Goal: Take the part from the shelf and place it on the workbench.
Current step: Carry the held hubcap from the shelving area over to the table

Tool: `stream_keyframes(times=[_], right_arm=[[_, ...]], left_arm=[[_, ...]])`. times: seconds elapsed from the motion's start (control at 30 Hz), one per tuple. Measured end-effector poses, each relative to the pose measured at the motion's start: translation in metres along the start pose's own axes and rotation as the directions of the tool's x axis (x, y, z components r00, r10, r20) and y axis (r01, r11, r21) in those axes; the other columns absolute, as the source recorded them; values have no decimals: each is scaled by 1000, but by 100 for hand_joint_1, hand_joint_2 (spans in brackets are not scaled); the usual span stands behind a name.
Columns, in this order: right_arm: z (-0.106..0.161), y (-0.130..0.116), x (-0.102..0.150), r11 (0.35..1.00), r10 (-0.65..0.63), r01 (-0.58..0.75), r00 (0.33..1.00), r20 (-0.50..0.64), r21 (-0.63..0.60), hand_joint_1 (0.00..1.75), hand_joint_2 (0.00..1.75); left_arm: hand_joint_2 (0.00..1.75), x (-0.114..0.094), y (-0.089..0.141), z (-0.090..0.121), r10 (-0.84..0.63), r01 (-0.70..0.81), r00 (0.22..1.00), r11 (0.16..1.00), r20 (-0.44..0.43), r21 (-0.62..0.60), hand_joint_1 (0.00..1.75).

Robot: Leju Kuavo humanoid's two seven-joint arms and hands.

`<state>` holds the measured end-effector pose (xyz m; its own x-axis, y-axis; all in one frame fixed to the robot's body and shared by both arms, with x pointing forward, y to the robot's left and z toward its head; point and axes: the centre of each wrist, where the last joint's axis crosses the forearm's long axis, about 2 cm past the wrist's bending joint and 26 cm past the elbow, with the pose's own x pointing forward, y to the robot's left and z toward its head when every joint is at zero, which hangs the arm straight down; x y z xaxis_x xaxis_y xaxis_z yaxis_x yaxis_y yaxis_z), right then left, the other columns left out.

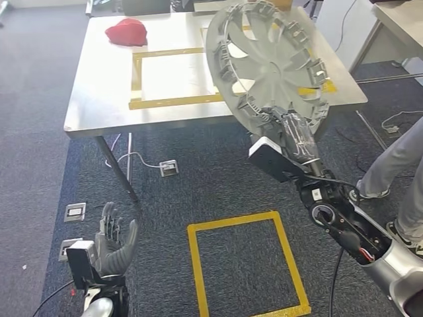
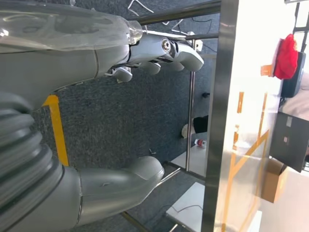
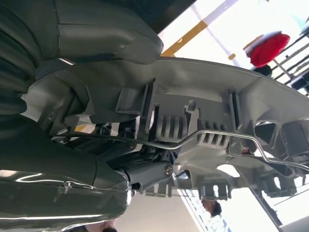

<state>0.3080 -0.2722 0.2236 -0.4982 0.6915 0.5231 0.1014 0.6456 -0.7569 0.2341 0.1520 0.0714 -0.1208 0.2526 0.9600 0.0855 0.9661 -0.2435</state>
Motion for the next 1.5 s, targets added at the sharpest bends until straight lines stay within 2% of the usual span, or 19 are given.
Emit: stream_keyframes(times=[0.47, 0.77, 1.07, 1.5], right_arm=[[0, -8, -6, 1000, 27, -27, 1000, -14, -9, 175, 175], [5, -8, -8, 1000, 26, -27, 999, -39, -10, 175, 175], [-10, -20, -9, 998, 38, -39, 999, -12, -45, 175, 175], [-16, -22, -14, 998, 45, -47, 999, -26, -47, 175, 175]], left_arm=[[175, 3, -6, -9, 7, -7, 1000, 1000, 11, -18, 0], [175, 0, -5, -8, 5, -5, 1000, 1000, 0, -25, 0], [175, 0, -5, -7, -8, 8, 1000, 1000, 3, -10, 0], [175, -1, -5, -5, -11, 11, 1000, 1000, -2, -9, 0]])
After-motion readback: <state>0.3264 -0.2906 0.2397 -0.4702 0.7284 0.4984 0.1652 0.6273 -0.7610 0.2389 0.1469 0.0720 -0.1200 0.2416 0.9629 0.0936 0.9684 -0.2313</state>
